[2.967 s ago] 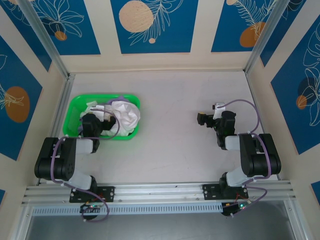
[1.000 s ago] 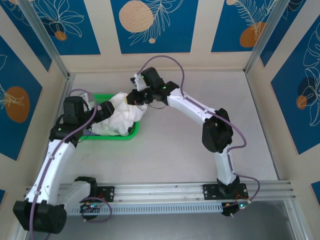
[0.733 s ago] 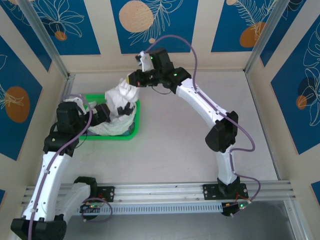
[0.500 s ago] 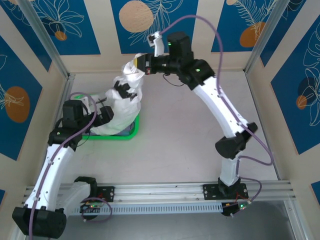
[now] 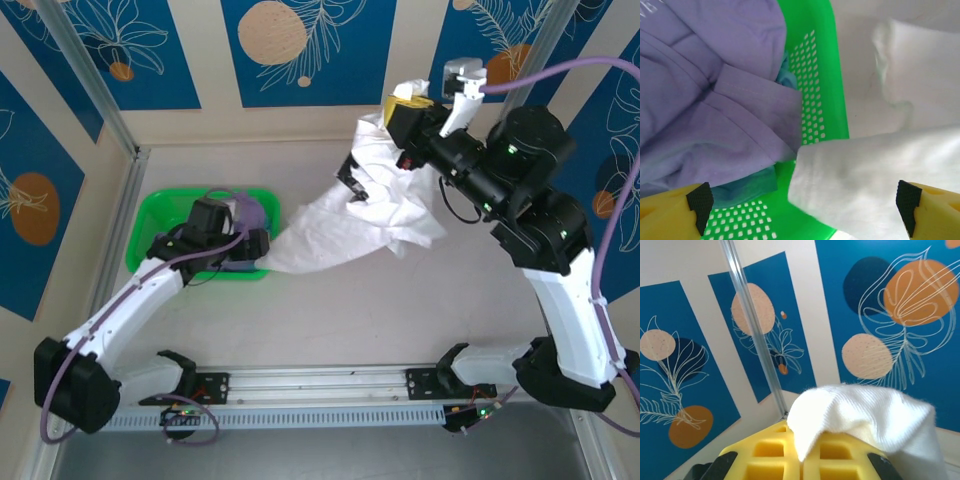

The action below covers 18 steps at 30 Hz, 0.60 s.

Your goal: Fold and stack the t-shirts

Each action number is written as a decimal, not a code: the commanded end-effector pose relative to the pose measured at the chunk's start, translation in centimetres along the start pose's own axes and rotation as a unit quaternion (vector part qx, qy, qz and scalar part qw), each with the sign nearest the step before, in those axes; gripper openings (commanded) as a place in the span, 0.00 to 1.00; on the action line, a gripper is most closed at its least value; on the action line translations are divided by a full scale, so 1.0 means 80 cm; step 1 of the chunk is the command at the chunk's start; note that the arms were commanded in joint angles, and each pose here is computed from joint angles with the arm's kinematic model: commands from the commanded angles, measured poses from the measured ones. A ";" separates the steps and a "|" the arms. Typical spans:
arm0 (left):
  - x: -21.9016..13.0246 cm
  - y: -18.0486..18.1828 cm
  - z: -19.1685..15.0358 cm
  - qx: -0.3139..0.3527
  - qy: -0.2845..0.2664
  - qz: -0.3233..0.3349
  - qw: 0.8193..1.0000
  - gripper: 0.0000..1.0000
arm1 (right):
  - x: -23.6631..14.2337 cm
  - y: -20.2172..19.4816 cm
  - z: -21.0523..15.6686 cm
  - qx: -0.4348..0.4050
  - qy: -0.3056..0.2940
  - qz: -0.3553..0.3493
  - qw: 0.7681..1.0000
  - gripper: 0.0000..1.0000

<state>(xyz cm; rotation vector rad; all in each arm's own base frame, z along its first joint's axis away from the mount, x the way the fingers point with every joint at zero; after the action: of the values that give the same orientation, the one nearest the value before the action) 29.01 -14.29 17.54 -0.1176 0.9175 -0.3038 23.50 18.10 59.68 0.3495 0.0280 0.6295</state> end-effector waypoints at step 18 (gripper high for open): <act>0.154 -0.017 0.029 0.169 0.166 0.123 0.964 0.61 | 0.045 -0.163 -0.272 0.117 0.192 -0.151 0.963 0.00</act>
<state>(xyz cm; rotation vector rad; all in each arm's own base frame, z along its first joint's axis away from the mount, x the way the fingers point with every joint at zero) 38.22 -21.03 10.72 0.2400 1.1207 -0.3021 30.96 15.85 36.53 0.2917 0.4844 0.3119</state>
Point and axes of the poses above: each hand's point on the last joint's axis, 136 mm out from that joint toward the fingers, its own x axis out along the fingers, its own y axis along the line the jaws close on, z = x × y, the point moved 1 cm from there along -x, back along the fingers, and after that the axes turned 7 degrees about x, right-handed, at the moved point
